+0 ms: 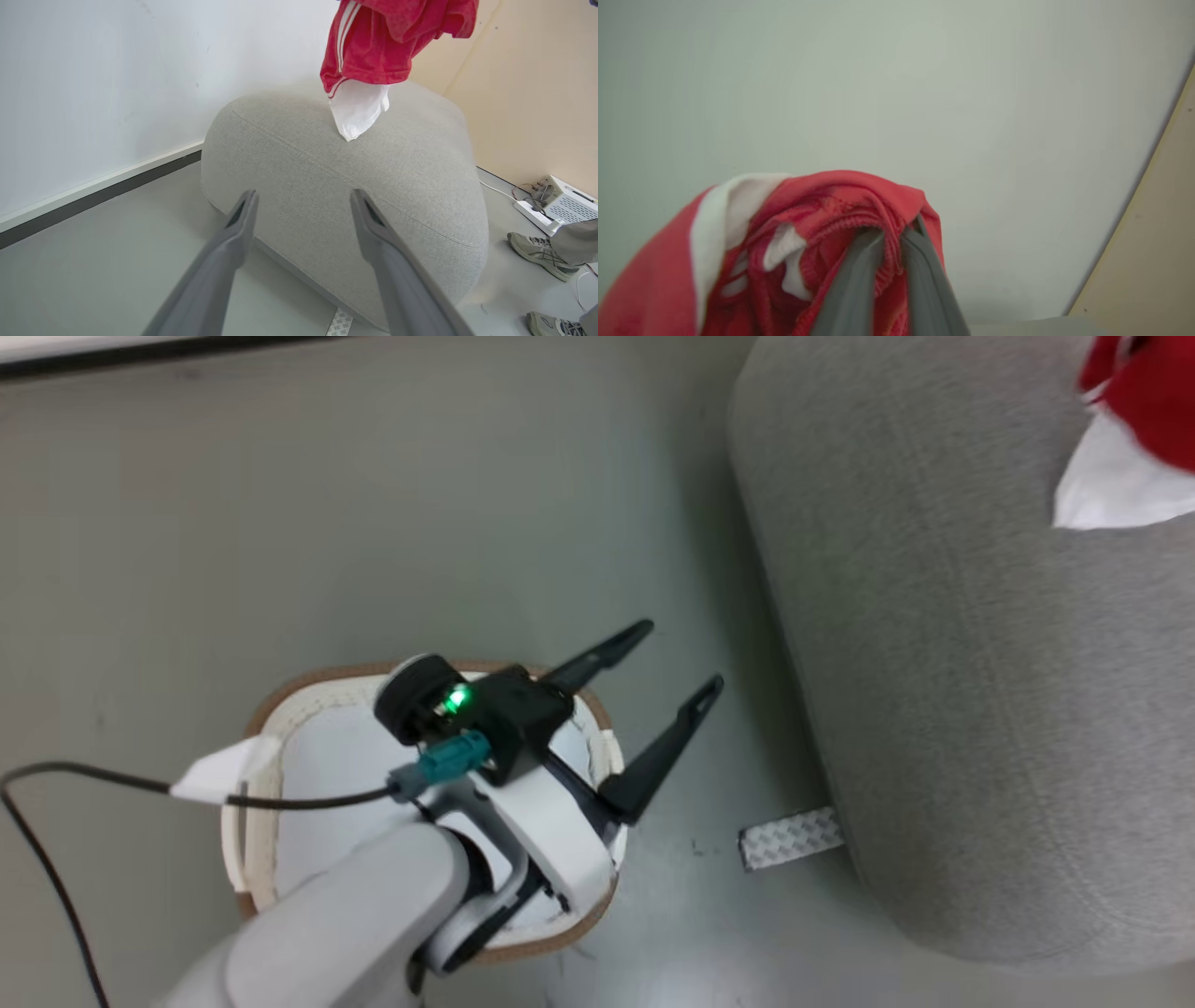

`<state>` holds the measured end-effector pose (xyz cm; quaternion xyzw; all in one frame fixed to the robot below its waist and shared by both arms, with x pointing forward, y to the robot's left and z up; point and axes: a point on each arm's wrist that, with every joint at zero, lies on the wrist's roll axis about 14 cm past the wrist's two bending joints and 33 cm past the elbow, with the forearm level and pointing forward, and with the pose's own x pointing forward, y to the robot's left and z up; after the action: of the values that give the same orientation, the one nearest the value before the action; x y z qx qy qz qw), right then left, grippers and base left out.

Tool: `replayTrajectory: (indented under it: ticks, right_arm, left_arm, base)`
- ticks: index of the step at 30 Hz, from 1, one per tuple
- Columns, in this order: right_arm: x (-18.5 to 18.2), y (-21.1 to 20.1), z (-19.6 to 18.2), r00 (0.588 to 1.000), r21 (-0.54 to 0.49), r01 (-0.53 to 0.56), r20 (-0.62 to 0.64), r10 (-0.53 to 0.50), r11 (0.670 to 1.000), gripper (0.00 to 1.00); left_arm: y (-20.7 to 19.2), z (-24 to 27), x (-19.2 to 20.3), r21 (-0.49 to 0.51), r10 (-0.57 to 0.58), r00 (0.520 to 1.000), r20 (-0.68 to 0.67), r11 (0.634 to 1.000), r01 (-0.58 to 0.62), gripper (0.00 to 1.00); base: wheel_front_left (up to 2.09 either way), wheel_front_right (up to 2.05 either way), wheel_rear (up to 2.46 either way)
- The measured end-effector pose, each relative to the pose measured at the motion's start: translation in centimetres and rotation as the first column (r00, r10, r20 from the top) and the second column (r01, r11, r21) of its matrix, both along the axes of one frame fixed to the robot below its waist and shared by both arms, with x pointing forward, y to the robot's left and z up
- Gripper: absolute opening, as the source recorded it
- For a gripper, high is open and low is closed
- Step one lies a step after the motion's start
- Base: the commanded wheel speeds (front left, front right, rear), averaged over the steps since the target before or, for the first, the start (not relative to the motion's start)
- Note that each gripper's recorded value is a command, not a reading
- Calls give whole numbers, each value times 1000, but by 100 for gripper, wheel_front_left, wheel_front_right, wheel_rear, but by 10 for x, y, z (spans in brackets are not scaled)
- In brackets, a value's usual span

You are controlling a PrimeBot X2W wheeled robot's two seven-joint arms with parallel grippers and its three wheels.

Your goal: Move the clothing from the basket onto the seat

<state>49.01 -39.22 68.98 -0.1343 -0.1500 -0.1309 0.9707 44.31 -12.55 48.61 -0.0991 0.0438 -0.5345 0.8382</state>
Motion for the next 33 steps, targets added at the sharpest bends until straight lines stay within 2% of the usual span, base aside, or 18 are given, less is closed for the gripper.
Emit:
replayTrajectory:
  ticks: [4, 8, 12, 15, 18, 20, 21, 22, 23, 28, 33]
  right_arm:
    - [15, -47, -25, 990, 23, 117, -78, -115, 993, 0]
    - [23, -84, -79, 952, 37, 226, -219, -212, 974, 0]
    - [26, -98, -159, 878, 72, 304, -407, -250, 950, 0]
    - [16, -101, -216, 801, 85, 357, -540, -258, 930, 0]
    - [6, -97, -257, 732, 86, 386, -634, -248, 919, 3]
    - [-2, -99, -267, 704, 88, 407, -665, -251, 909, 31]
    - [-5, -100, -270, 692, 86, 415, -676, -253, 906, 42]
    - [-8, -100, -271, 684, 79, 416, -684, -255, 906, 78]
    - [-9, -100, -270, 679, 74, 416, -688, -255, 906, 100]
    - [-9, -93, -251, 687, 58, 379, -687, -238, 924, 100]
    - [-14, -82, -216, 721, 62, 321, -663, -201, 945, 100]
  left_arm:
    - [17, -19, 24, 15, 60, 998, -24, 998, -59, 100]
    - [33, -42, 37, 40, 99, 994, -54, 994, -97, 100]
    - [46, -62, 47, 63, 138, 987, -84, 989, -133, 100]
    - [52, -71, 50, 68, 154, 983, -99, 987, -148, 100]
    - [55, -75, 50, 73, 163, 981, -107, 985, -155, 100]
    - [55, -74, 50, 70, 166, 981, -104, 985, -159, 100]
    - [56, -73, 50, 71, 167, 981, -100, 985, -160, 100]
    - [56, -72, 51, 73, 169, 981, -95, 984, -162, 100]
    - [56, -69, 51, 70, 172, 981, -88, 984, -166, 100]
    - [57, -54, 46, 64, 184, 981, -64, 982, -180, 100]
    - [61, -31, 36, 53, 214, 976, -38, 976, -212, 100]
  base:
    - [0, 0, 0]
    - [0, 0, 0]
    - [0, 0, 0]
    - [0, 0, 0]
    - [0, 0, 0]
    - [0, 0, 0]
    - [0, 0, 0]
    - [0, 0, 0]
    - [0, 0, 0]
    - [0, 0, 0]
    - [0, 0, 0]
